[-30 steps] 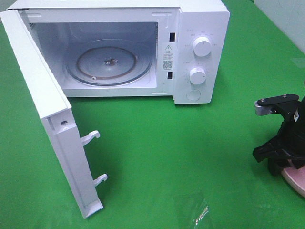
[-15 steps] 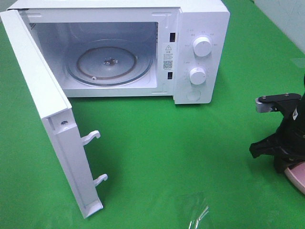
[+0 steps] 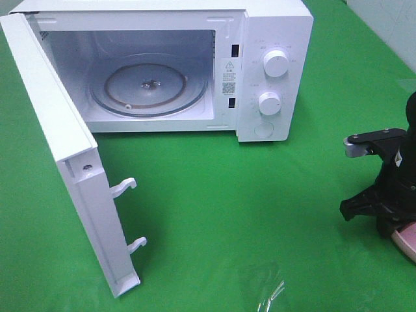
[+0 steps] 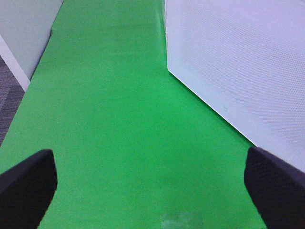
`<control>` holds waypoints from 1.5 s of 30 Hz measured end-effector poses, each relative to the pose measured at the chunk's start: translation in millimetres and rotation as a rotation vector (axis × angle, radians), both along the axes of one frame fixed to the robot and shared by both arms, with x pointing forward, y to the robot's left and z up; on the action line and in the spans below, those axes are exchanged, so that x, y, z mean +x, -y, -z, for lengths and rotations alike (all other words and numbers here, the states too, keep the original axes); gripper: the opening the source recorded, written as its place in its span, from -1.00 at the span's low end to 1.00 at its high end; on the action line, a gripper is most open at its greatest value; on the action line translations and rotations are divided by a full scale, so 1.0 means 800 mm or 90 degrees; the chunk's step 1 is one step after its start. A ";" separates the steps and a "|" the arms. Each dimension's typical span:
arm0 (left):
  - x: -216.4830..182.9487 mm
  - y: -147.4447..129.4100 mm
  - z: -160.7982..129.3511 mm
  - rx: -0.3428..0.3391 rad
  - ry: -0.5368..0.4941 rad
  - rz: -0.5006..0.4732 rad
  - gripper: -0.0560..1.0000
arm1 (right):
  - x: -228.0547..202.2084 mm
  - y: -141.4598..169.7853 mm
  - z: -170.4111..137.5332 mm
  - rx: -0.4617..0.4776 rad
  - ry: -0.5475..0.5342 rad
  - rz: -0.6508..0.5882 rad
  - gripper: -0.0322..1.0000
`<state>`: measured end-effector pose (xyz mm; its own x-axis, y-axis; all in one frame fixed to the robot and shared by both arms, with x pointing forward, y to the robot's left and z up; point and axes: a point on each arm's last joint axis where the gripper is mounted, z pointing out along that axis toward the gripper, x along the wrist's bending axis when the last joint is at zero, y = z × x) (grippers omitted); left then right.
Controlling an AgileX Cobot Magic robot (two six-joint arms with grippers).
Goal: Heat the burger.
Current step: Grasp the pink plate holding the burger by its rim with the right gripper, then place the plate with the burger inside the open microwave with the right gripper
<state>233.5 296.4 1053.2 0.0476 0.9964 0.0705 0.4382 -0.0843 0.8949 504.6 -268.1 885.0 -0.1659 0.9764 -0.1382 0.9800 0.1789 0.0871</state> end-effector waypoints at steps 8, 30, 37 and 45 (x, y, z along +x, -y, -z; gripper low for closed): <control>0.000 0.000 0.000 0.000 0.000 0.000 0.99 | -0.006 -0.005 -0.010 -0.040 -0.006 -0.007 -0.85; 0.000 0.000 0.000 0.000 0.000 0.000 0.99 | -0.018 -0.016 -0.047 -0.101 0.035 -0.024 -0.86; 0.000 0.000 0.000 0.000 0.000 0.000 0.99 | -0.023 -0.013 -0.058 -0.114 0.036 -0.020 -0.86; 0.000 0.000 0.000 0.000 0.000 0.000 0.99 | -0.031 -0.025 -0.061 -0.142 0.028 -0.049 -0.86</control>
